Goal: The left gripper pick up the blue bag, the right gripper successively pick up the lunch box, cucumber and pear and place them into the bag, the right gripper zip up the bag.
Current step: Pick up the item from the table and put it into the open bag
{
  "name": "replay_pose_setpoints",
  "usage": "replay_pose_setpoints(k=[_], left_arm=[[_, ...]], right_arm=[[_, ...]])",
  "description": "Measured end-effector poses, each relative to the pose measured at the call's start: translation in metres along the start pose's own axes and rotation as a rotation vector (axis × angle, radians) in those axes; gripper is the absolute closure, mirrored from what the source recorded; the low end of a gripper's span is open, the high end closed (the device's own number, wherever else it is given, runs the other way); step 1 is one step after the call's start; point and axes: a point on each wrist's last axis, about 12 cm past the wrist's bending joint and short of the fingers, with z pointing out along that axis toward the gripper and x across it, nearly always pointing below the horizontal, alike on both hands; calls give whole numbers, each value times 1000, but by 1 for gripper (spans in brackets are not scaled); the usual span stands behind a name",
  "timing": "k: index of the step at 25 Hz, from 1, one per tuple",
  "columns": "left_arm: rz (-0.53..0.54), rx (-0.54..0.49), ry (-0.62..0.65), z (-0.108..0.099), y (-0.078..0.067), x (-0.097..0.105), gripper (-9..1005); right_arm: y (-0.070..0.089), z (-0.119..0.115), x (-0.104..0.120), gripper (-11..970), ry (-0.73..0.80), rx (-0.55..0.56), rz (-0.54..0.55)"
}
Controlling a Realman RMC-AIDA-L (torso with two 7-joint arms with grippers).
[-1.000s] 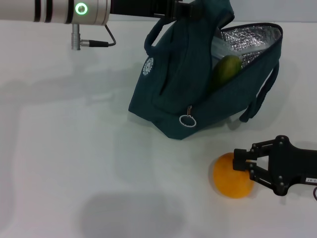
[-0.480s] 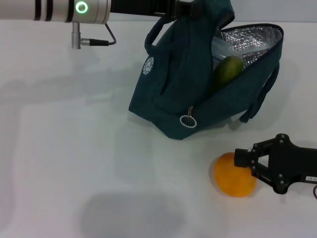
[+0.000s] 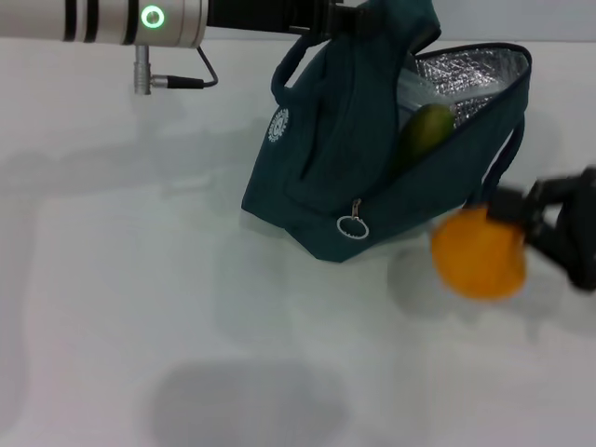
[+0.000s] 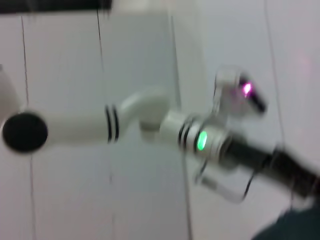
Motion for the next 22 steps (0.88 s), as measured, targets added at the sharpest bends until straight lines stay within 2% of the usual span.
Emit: replay_pose_setpoints(k=[11,22], left_arm=[[-1,7,7,1,-1,2,942],[-4,20,16,2,-3,3,943]], right_arm=[[-28,-9,-54,916,-198,122,-221],[-57,2,-63,917,-136,287,-349]])
